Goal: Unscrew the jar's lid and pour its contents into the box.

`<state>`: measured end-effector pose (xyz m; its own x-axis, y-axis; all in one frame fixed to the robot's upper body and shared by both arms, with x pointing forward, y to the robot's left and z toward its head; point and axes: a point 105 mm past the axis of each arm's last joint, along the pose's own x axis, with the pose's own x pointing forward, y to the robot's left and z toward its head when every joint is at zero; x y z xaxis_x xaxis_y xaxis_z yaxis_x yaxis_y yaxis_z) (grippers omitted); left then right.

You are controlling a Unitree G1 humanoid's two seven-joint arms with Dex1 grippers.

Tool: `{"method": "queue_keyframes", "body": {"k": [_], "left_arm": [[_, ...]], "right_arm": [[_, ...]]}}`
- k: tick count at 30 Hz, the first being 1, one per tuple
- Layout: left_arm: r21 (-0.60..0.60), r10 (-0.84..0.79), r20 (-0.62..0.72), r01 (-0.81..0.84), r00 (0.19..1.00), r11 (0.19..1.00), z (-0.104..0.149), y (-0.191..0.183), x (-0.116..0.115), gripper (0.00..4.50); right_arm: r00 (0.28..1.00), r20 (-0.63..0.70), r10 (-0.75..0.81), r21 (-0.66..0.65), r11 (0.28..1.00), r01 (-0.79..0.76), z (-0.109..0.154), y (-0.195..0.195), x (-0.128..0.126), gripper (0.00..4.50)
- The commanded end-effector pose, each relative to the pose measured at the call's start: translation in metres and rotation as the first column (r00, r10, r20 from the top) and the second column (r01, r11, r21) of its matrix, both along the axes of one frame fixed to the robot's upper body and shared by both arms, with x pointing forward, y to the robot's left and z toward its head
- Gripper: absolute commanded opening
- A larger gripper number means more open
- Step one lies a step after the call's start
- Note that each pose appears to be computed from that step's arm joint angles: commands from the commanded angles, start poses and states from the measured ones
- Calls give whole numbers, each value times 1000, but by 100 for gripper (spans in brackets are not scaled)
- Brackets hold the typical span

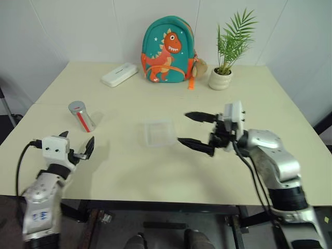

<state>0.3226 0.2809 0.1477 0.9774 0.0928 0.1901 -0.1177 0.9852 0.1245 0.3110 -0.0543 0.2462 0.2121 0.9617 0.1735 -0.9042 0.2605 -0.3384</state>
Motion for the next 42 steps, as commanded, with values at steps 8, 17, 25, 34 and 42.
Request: {"method": "queue_keyframes", "body": {"k": [8, 17, 25, 34, 42], "left_arm": [[-59, 308, 105, -303, 946, 951, 20, 10, 24, 448], [-115, 339, 123, -326, 933, 938, 28, 9, 56, 448], [-90, 356, 111, -347, 928, 934, 30, 9, 75, 448], [-59, 397, 91, -393, 913, 918, 33, 25, 89, 448], [-43, 369, 50, -368, 928, 929, 29, 26, 105, 448]], "right_arm": [[997, 47, -69, 23, 997, 68, 6, 7, 13, 450], [993, 9, -118, 67, 991, 117, 1, 3, 10, 450], [995, 10, -98, 116, 989, 96, 13, 13, 3, 450], [996, -6, -84, 117, 990, 84, 9, 16, 0, 450], [997, -6, -70, 142, 987, 71, 16, 17, -3, 450]]}}
